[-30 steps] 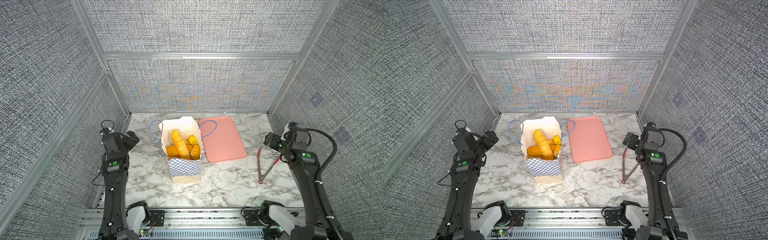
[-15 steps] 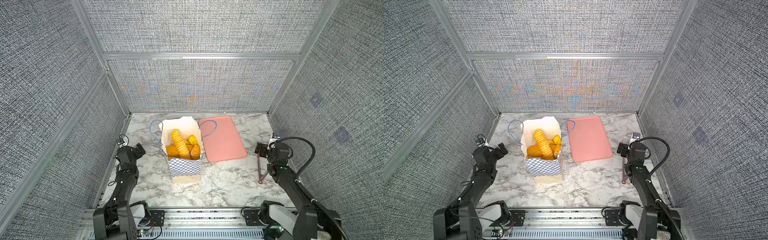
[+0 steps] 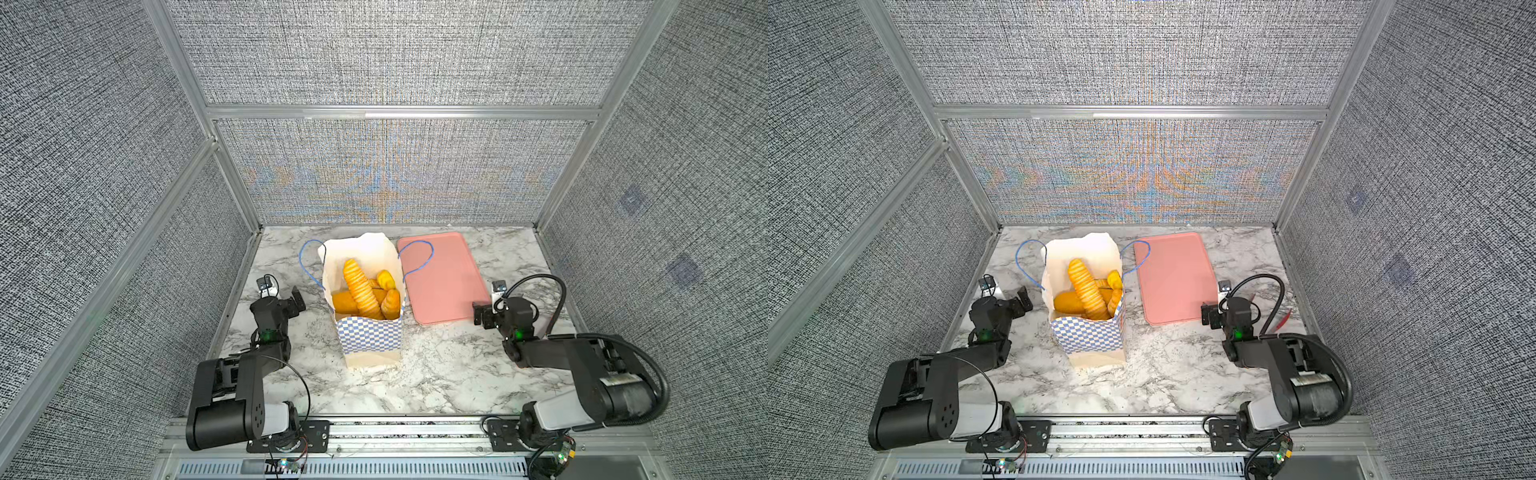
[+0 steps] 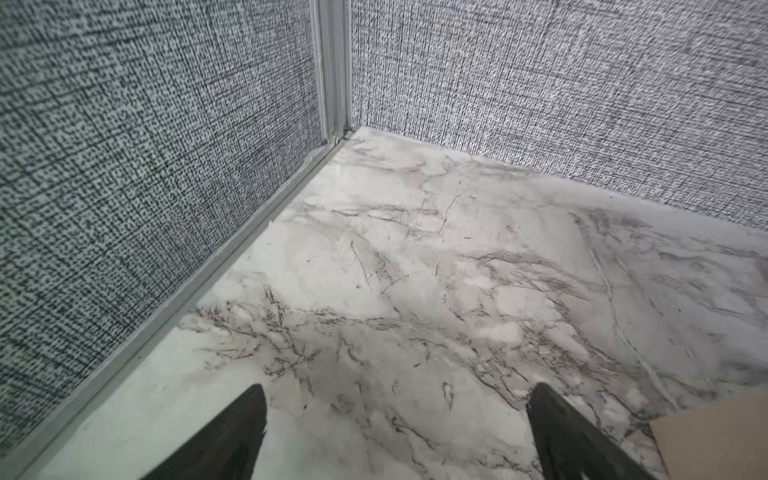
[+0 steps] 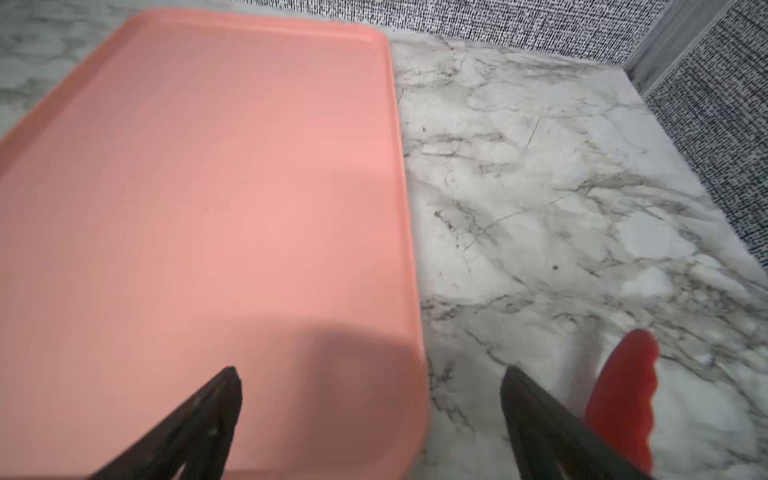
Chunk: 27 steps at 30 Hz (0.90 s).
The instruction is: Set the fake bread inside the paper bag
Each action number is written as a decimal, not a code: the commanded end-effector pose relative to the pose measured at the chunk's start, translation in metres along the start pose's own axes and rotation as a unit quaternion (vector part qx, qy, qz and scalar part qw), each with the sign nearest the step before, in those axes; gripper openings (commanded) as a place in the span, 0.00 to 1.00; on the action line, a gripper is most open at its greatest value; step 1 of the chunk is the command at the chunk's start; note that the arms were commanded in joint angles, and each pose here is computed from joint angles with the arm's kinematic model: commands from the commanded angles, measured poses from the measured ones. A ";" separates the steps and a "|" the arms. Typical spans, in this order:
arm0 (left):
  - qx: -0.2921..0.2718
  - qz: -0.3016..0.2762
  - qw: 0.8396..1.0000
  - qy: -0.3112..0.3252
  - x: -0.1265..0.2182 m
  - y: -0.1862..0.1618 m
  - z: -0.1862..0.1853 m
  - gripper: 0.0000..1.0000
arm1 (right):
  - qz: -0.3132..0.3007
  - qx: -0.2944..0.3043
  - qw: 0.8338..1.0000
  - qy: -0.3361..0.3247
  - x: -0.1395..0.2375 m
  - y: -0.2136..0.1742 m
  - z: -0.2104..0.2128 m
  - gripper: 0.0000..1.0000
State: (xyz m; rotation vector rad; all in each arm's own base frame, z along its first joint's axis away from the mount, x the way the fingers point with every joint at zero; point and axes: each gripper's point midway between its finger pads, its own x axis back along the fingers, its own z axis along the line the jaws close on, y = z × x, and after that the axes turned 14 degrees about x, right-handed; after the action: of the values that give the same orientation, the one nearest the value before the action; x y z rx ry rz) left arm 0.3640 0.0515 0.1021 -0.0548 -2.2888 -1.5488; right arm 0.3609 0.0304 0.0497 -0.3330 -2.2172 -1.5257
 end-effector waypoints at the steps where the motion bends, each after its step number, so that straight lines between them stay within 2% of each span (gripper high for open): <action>1: -0.025 -0.046 0.998 -0.043 0.003 0.011 -0.015 0.99 | -0.098 0.011 0.994 -0.039 0.005 0.047 -0.017 0.99; 5: -0.051 -0.031 0.996 -0.064 -0.014 -0.004 -0.027 0.99 | -0.071 -0.002 0.997 -0.026 -0.007 0.048 -0.020 0.99; 8: -0.056 0.013 0.997 -0.050 -0.019 -0.007 -0.029 0.99 | -0.039 -0.038 0.998 -0.034 -0.014 0.040 -0.034 0.99; 13: -0.059 -0.010 0.997 -0.058 -0.019 -0.005 -0.030 0.99 | -0.049 -0.040 0.997 -0.037 -0.013 0.041 -0.036 0.99; 27: -0.061 -0.006 0.997 -0.055 -0.020 -0.006 -0.030 0.99 | -0.041 -0.043 0.998 -0.033 -0.018 0.040 -0.036 0.99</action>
State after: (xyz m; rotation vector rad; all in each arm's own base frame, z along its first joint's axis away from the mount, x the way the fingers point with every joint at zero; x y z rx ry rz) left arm 0.3861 0.0251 0.0928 -0.1843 -2.2667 -1.7077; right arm 0.3973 0.0125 0.0829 -0.3314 -2.2535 -1.6645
